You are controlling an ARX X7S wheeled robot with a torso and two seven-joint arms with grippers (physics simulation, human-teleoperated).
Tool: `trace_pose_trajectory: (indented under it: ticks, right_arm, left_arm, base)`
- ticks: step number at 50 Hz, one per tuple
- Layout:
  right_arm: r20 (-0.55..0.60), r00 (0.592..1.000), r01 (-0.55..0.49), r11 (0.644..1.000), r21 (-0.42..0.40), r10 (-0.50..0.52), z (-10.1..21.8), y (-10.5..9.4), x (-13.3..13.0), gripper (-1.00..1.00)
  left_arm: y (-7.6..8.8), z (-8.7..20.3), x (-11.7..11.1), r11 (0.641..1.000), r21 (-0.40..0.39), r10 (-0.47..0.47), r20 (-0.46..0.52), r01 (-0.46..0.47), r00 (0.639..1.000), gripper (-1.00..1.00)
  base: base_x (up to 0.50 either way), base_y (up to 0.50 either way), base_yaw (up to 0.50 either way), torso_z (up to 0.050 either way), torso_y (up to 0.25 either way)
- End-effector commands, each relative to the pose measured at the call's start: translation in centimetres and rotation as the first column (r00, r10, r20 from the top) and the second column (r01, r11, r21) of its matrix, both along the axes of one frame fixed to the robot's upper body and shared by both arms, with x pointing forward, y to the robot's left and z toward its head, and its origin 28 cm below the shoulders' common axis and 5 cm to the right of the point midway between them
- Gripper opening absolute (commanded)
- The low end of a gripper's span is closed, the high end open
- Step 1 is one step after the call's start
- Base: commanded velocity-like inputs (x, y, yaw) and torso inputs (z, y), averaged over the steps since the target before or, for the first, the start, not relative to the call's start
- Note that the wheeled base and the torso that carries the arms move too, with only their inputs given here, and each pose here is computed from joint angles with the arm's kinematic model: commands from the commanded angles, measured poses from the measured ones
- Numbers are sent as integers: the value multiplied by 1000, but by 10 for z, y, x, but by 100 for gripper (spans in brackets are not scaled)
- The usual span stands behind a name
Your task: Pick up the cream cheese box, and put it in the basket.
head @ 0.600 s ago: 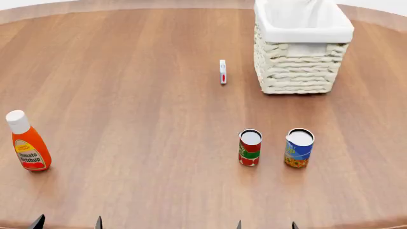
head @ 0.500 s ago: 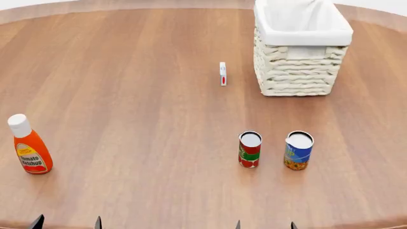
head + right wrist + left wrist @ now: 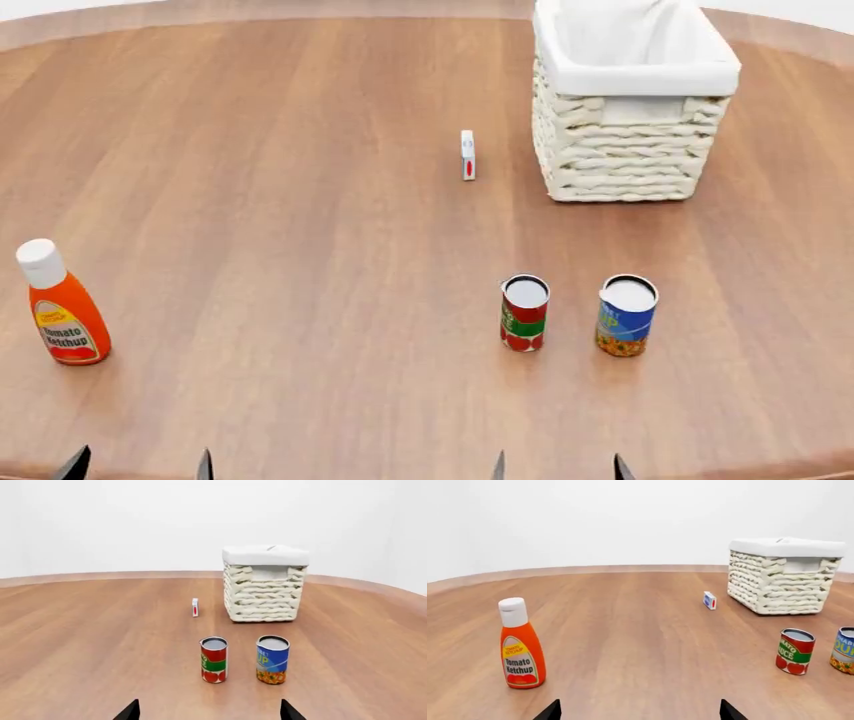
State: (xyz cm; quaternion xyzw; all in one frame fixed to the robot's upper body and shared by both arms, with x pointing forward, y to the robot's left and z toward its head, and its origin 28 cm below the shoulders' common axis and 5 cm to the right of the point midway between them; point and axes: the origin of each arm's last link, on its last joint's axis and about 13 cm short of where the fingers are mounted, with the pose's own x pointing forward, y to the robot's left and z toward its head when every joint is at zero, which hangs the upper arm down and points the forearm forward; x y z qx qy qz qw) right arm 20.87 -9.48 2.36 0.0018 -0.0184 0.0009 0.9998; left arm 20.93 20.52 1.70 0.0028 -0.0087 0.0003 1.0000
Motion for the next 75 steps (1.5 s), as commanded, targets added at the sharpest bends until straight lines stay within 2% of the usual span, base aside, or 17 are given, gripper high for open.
trace_pose_trajectory:
  ticks: [1,7,21,26,30,32,46,75]
  right_arm:
    - [65,998,-10,1000,12,9,20,2,-6,100]
    - [114,993,-19,1000,9,18,36,3,-11,100]
    - [312,949,-35,999,-23,40,95,8,-37,100]
    - [334,941,-37,999,-32,46,102,8,-42,100]
    - [352,935,-31,999,-44,44,106,9,-44,100]
    - [357,933,-33,998,-44,47,108,9,-45,100]
    - [393,917,-42,997,-61,62,116,12,-53,100]
    - [394,917,-51,998,-44,64,116,11,-52,100]
  left_arm:
    - [-1,16,-6,1000,9,-12,62,12,998,100]
    - [-4,29,-12,999,39,-23,137,18,990,100]
    - [-4,91,-41,999,-21,-36,343,46,939,100]
    - [-3,104,-49,998,-39,-35,378,53,925,100]
    - [-3,109,-52,997,-53,-33,392,59,919,100]
    - [-2,111,-53,993,-86,-39,389,79,921,100]
    - [-1,118,-58,994,-83,-33,430,76,902,100]
    - [-3,116,-59,994,-65,-49,434,85,900,100]
  base:
    - [0,0,0,0,0]
    - [0,0,0,0,0]
    - [0,0,0,0,0]
    - [0,0,0,0,0]
    - [0,0,0,0,0]
    - [0,0,0,0,0]
    - [0,0,0,0,0]
    - [0,68,0,0,0]
